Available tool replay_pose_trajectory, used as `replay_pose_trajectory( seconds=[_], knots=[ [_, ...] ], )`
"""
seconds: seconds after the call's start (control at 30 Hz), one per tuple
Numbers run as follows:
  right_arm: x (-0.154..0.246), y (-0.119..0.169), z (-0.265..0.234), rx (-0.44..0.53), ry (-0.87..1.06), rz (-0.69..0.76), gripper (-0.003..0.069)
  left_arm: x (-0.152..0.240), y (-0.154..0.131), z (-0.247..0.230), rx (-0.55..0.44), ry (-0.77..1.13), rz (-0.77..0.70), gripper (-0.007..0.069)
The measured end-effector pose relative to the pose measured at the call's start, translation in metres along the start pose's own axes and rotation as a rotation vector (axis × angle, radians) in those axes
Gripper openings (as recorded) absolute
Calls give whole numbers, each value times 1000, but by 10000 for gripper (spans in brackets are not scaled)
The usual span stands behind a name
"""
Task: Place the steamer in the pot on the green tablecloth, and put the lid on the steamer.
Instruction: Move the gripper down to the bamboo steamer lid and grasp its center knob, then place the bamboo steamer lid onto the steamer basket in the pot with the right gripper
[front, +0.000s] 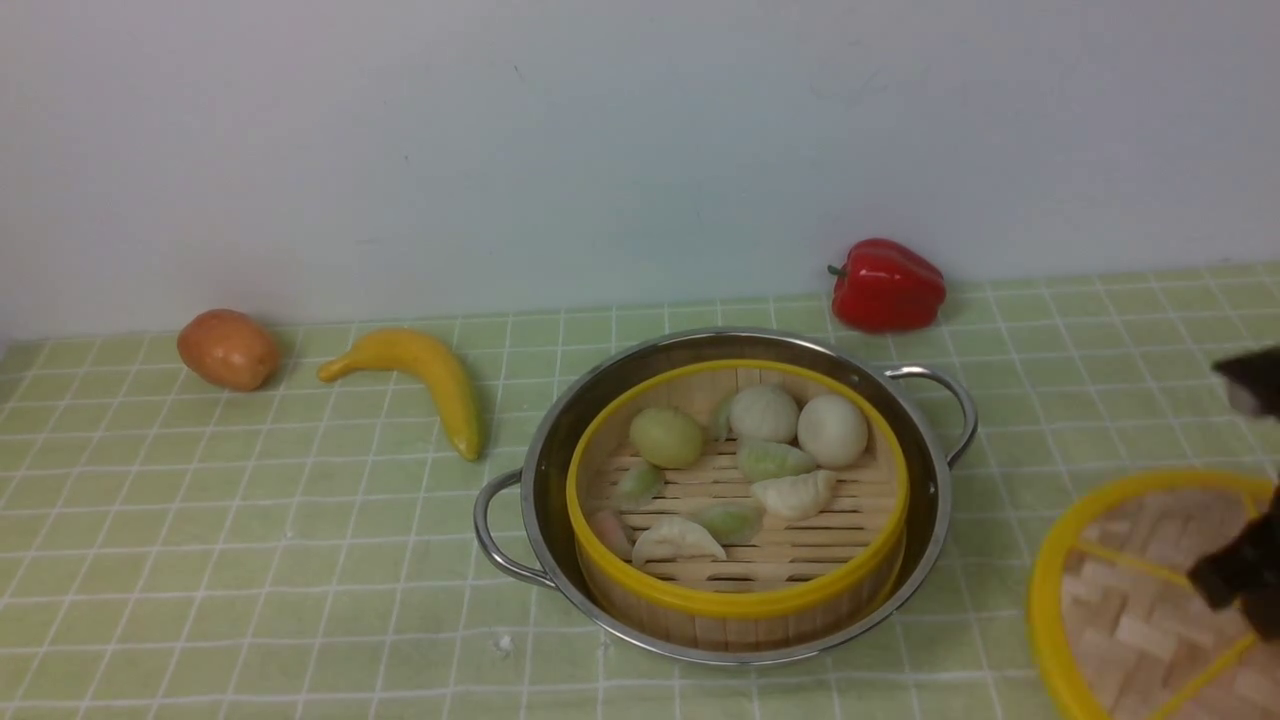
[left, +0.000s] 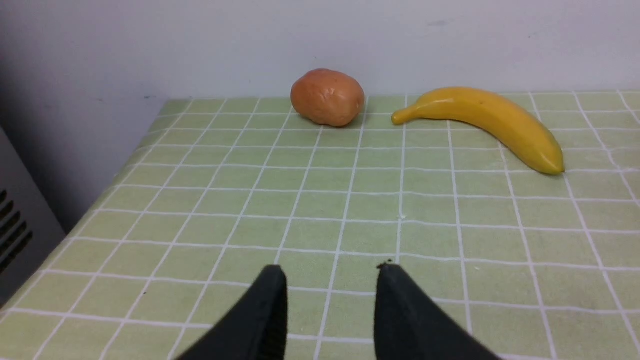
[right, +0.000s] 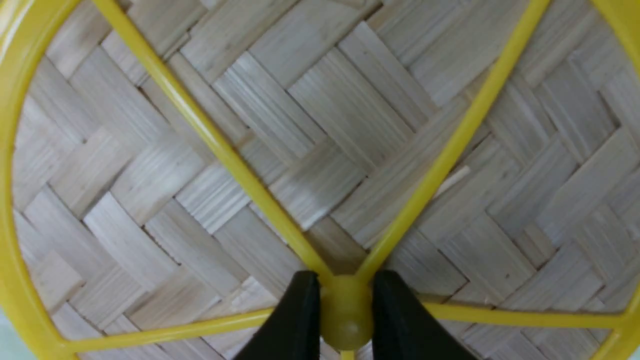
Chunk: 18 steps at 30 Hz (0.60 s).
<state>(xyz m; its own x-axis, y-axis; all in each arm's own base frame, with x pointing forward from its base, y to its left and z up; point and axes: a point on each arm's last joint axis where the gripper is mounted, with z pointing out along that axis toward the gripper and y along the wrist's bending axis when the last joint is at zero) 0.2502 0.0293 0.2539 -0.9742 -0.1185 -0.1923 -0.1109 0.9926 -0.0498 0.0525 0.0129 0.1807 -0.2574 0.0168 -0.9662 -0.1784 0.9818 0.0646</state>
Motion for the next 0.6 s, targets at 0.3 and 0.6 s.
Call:
replay_pose_trajectory(
  seconds=[0.3,0.6],
  knots=[
    [-45,59,-81,-249,-329,-215,146,0,0,0,0,0,0,243],
    [-86,144,-55,-230,-293,-523,146,0,0,0,0,0,0,243]
  ],
)
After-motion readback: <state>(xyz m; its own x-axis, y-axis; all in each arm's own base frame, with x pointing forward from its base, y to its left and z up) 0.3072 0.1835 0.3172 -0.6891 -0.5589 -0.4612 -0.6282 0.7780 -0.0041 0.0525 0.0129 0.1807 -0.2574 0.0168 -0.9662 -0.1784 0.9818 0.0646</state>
